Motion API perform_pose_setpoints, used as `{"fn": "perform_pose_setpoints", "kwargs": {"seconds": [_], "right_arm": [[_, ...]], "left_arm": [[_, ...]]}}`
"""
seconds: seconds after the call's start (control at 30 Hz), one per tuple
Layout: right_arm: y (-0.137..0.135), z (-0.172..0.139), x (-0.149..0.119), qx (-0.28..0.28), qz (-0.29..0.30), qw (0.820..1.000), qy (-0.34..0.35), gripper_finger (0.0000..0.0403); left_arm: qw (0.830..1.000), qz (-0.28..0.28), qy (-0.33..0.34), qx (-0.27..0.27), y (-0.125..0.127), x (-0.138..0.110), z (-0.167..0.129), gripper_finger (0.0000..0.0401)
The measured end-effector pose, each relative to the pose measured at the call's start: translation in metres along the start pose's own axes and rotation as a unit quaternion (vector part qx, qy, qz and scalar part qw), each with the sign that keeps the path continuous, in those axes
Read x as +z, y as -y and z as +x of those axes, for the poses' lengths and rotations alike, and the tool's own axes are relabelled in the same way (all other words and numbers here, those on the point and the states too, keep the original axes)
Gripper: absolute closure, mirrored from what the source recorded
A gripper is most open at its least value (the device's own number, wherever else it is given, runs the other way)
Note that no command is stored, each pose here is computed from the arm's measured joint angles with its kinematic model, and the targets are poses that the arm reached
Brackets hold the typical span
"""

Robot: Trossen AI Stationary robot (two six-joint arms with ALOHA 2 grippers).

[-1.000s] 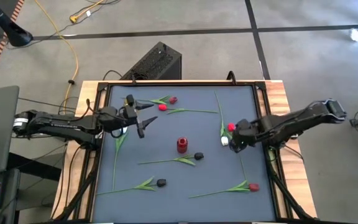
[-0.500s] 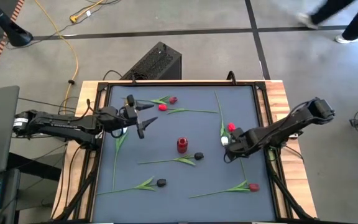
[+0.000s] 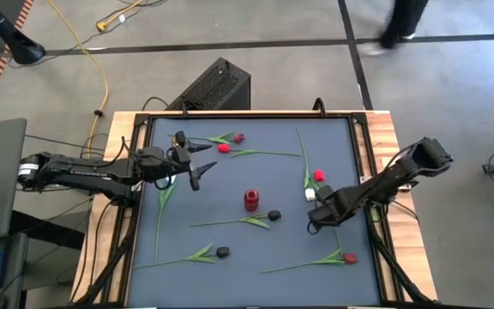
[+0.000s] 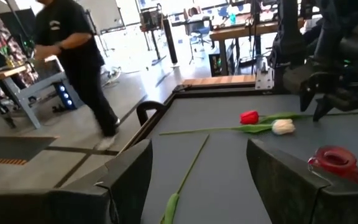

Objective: Sort flowers into vase by color
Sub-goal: Put the bottom red tulip into the yellow vase

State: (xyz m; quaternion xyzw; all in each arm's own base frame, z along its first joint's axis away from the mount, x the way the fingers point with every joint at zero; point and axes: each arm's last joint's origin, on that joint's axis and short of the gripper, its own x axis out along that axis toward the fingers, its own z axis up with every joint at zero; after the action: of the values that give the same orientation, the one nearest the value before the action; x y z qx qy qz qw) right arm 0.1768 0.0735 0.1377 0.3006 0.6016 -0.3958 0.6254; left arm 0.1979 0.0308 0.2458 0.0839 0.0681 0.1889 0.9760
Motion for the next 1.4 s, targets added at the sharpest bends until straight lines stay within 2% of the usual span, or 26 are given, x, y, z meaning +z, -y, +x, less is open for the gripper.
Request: {"fn": "perform_pose_setpoints", "kwargs": {"seconds": [0.2,0.4,0.63,0.8,0.87,1.03,1.27,1.4], "right_arm": [[0.006,0.004,-0.004,0.016,0.018,1.000,0.005,0.0219],[0.006,0.004,-0.003,0.019,0.020,1.000,0.008,0.0304],[0.008,0.004,0.002,0.011,0.089,0.996,0.009,0.0385],[0.015,-0.002,0.008,0.025,0.102,0.994,0.033,0.0384],[0.021,-0.007,0.012,0.024,0.106,0.992,0.062,0.0379],[0.032,-0.026,0.020,0.069,0.128,0.980,0.138,0.0384],[0.047,-0.054,0.027,0.154,0.142,0.940,0.270,0.0381],[0.048,-0.071,0.033,0.208,0.118,0.912,0.333,0.0383]], "left_arm": [[1.000,-0.012,-0.009,0.005,-0.002,-0.002,0.001,0.0150],[1.000,-0.014,-0.008,0.005,-0.002,-0.002,0.001,0.0150],[1.000,-0.017,-0.008,0.005,-0.002,-0.002,0.001,0.0150],[1.000,-0.017,-0.008,0.005,-0.002,-0.002,0.001,0.0150],[1.000,-0.017,-0.008,0.005,-0.002,-0.002,0.001,0.0150],[1.000,-0.016,-0.008,0.005,-0.002,-0.002,0.001,0.0150],[1.000,-0.015,-0.008,0.005,-0.002,-0.002,0.001,0.0150],[1.000,-0.015,-0.008,0.005,-0.002,-0.002,0.001,0.0150]]}}
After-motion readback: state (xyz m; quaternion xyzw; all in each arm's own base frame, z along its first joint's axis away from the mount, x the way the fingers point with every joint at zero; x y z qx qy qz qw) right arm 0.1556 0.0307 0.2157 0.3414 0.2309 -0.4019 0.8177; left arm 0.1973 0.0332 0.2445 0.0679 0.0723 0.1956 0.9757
